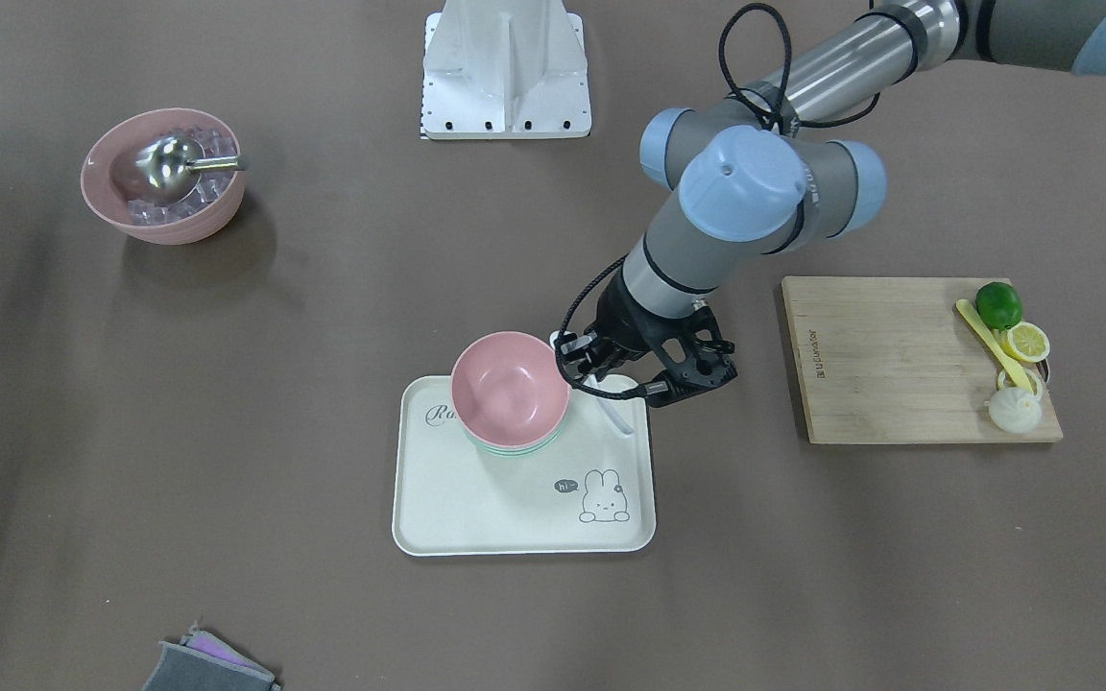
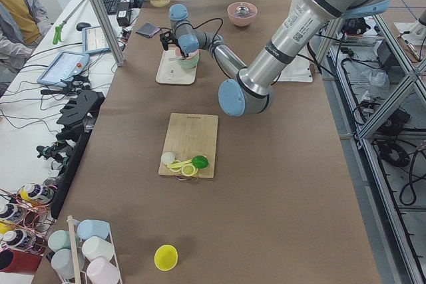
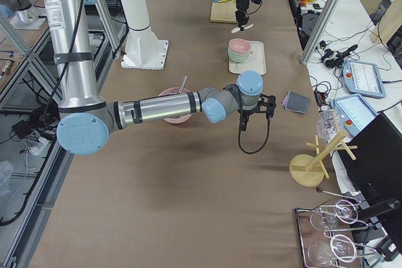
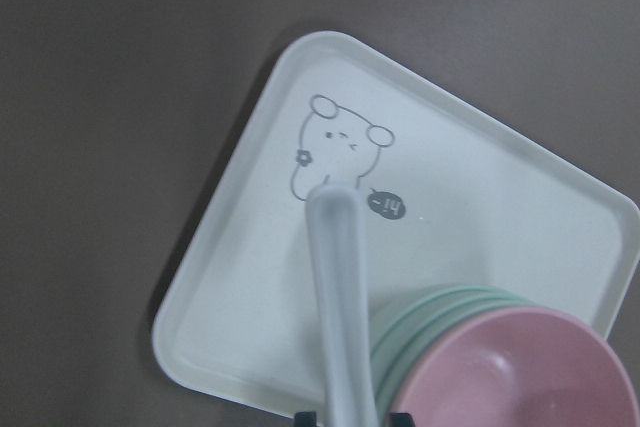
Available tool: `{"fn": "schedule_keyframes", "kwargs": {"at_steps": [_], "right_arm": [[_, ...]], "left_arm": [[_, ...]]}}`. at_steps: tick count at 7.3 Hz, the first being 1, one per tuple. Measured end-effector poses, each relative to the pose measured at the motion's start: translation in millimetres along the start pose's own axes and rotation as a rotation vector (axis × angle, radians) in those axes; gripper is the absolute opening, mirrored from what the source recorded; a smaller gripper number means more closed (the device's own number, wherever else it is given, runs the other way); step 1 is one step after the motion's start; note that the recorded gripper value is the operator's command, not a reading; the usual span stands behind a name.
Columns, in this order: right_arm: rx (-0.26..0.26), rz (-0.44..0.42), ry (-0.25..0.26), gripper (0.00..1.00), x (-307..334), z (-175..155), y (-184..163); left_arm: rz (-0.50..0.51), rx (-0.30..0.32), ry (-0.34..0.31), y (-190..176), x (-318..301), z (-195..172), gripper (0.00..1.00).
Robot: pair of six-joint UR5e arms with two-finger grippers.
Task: Stack pink bowl on green and place spoon
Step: 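Carry the white spoon with the left gripper and lower it into the pink bowl, then open the left gripper and withdraw it from the pink bowl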
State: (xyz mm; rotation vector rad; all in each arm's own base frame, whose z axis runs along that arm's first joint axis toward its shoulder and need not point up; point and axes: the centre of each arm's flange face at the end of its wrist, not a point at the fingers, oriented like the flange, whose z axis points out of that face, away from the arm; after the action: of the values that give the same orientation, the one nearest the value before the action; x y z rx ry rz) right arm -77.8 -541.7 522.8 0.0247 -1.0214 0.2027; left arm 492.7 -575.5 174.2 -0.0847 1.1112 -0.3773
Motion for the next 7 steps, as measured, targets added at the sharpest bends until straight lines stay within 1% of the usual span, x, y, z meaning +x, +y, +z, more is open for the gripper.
{"fn": "schedule_keyframes", "kwargs": {"at_steps": [1, 2, 4, 5, 6, 7], "right_arm": [[-0.004, -0.006, 0.004, 1.00, 5.4, 1.6, 2.7], [-0.006, -0.009, 0.007, 1.00, 8.3, 2.6, 4.2], [-0.007, -0.011, 0.008, 1.00, 9.5, 3.1, 4.8], [-0.006, -0.011, 0.009, 1.00, 9.6, 2.9, 4.6], [-0.002, -0.010, 0.012, 1.00, 10.7, 2.1, 4.1], [0.003, -0.007, 0.016, 1.00, 13.6, 1.1, 4.0]], "left_arm": [[0.005, 0.032, 0.035, 11.1, 17.9, 12.5, 0.49], [0.004, 0.051, 0.069, 15.7, 31.6, 23.9, 0.98], [0.008, 0.068, 0.098, 16.0, 35.9, 30.6, 0.98], [0.012, 0.068, 0.107, 16.9, 23.4, 25.3, 0.98], [0.027, 0.056, 0.111, 16.6, -6.7, 13.6, 0.98], [0.070, 0.030, 0.107, 10.6, -50.4, -5.5, 0.98]]}}
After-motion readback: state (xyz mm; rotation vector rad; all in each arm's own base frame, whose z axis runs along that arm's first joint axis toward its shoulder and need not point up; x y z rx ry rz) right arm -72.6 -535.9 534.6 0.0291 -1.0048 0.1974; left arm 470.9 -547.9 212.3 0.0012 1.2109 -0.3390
